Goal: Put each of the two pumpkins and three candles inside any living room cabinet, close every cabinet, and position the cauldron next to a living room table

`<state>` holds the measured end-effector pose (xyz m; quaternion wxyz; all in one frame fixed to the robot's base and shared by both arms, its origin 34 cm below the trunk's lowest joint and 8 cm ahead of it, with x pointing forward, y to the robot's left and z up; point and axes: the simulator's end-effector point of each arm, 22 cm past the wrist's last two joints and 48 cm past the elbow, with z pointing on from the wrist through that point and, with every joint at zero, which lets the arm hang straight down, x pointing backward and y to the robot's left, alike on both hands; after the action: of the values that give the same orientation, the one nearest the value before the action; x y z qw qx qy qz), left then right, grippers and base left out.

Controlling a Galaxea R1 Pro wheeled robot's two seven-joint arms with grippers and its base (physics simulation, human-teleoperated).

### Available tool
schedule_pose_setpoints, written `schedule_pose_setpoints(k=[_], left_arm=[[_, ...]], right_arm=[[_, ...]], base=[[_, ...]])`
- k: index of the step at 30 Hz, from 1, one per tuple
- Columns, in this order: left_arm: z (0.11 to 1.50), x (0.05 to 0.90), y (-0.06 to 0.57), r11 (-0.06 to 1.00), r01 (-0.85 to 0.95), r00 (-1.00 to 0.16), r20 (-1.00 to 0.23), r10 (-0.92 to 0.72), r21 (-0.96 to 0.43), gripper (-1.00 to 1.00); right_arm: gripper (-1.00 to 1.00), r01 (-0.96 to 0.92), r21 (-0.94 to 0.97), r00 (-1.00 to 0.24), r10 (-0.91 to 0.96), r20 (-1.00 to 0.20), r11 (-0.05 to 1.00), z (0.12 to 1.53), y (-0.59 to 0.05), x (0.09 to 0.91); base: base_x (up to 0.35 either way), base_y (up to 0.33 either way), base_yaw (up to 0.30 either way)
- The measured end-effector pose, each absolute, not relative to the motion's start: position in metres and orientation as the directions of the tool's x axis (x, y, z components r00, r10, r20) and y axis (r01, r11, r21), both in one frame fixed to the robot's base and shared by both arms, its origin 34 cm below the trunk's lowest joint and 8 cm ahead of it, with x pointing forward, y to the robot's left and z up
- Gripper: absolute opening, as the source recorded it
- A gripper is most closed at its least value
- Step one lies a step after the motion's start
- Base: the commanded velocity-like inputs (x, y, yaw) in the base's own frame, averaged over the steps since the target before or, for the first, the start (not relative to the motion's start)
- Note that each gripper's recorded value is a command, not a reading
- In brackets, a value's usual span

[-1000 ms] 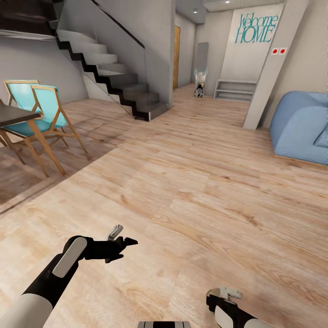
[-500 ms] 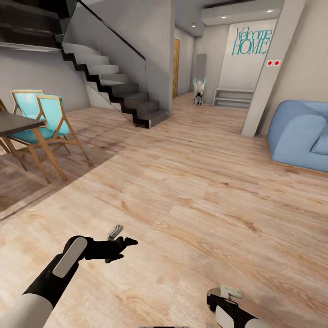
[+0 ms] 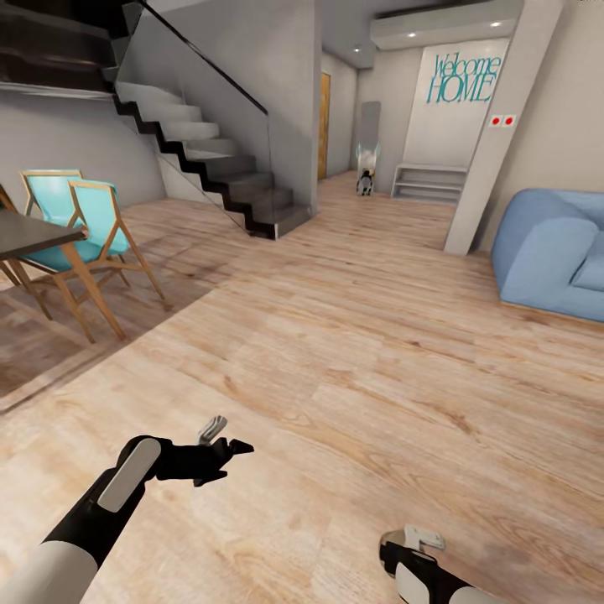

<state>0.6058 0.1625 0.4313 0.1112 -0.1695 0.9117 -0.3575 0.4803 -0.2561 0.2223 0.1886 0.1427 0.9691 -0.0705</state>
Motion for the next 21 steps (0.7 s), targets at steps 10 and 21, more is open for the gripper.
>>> schedule_pose_setpoints(k=[10,21], left_arm=[[0.453,0.611,0.162,0.688,-0.229,-0.919,-0.081,-0.387,-0.689,1.00],[0.477,0.616,0.162,0.688,-0.229,-0.919,-0.080,-0.387,-0.688,1.00]], right_arm=[[-1.00,0.304,-0.086,-0.888,0.249,-0.387,0.949,0.244,-0.259,0.486],[-1.00,0.308,-0.079,-0.904,0.266,-0.336,0.948,0.264,-0.252,0.480]], base=[[0.000,0.000,0.000],[0.000,0.000,0.000]])
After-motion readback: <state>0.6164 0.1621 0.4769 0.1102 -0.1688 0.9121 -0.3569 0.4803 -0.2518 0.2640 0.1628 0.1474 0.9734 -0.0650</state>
